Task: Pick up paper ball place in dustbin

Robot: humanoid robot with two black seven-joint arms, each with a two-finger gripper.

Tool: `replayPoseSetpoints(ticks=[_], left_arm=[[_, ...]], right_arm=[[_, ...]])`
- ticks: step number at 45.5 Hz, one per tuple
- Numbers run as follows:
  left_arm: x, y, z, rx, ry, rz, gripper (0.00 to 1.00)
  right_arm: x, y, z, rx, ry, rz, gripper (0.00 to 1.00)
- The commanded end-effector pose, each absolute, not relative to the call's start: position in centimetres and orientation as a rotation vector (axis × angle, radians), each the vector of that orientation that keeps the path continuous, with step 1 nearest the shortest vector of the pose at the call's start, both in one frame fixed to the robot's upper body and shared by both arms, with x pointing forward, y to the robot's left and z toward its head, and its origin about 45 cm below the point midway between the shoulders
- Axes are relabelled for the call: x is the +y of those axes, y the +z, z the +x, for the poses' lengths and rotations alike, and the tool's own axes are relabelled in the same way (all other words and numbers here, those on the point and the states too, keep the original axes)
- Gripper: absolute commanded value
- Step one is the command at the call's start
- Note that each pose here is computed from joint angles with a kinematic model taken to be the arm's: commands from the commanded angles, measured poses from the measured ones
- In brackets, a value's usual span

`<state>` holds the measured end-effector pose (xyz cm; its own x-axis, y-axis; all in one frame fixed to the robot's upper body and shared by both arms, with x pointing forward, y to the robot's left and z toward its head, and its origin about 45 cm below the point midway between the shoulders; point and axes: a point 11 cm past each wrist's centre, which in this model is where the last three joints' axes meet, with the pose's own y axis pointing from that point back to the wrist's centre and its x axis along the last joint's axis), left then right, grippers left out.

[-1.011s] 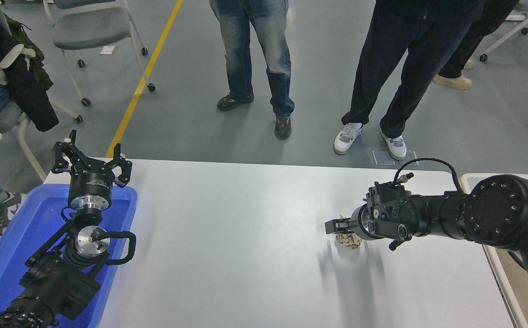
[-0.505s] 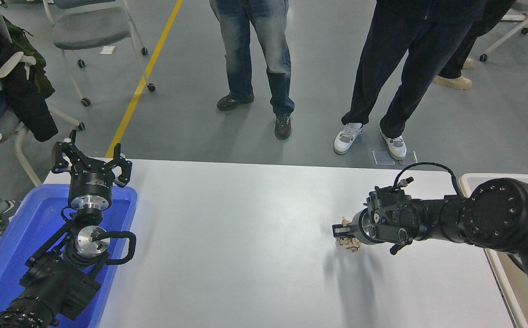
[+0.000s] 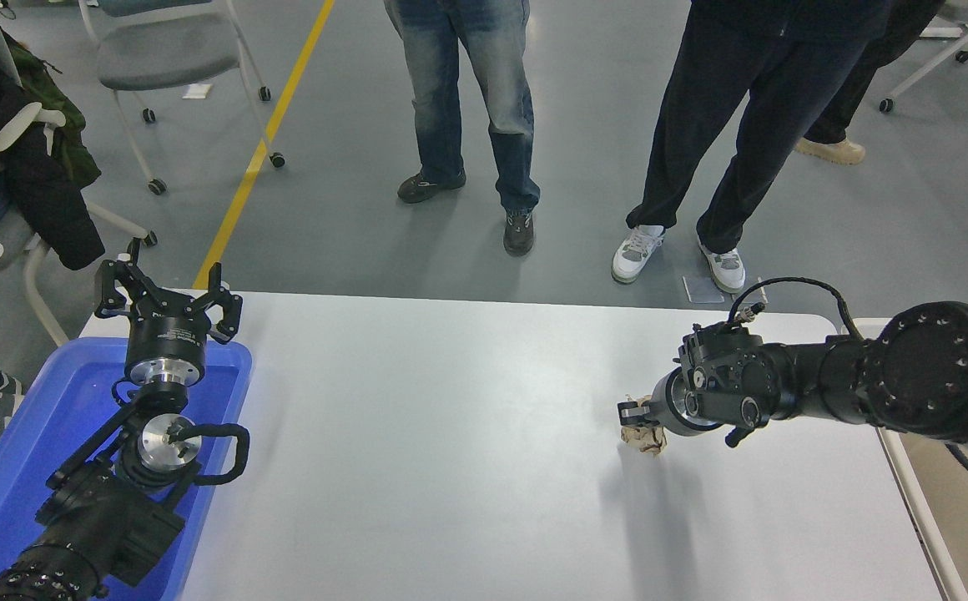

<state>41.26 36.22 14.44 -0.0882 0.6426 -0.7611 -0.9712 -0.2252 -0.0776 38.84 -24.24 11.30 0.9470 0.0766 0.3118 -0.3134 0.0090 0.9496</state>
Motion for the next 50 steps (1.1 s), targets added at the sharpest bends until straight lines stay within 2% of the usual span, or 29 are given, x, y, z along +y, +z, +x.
replayPoseSetpoints(ticks=[1, 2, 15, 30, 34, 41, 50], left_arm=[[36.17, 14.54, 41.32, 0.547, 1.635, -0.824, 0.99], [36.24, 14.40, 41.24, 0.548, 1.639, -0.821, 0.99], [36.32, 14.42, 41.24, 0.547, 1.639, -0.820, 0.99], [36.25, 14.40, 41.24, 0.548, 1.639, -0.821, 0.99], [36.32, 14.42, 41.24, 0.547, 1.639, -0.820, 0.99], [36.26, 14.50, 41.27, 0.546, 1.636, -0.822, 0.99], [36.32, 14.42, 41.24, 0.547, 1.639, -0.820, 0.99]], right_arm=[[-26.4, 18.2, 39.8, -0.189, 0.265, 1.545, 0.00], [-26.6, 19.1, 39.9, -0.189, 0.264, 1.546, 0.00], [-27.8, 30.7, 40.5, -0.184, 0.281, 1.538, 0.00], [-27.8, 39.8, 38.8, -0.157, 0.320, 1.487, 0.00], [-27.6, 41.5, 38.2, -0.162, 0.339, 1.478, 0.00], [-28.0, 42.2, 38.8, -0.229, 0.370, 1.479, 0.00], [-32.8, 43.4, 39.9, -0.482, 0.399, 1.478, 0.00]])
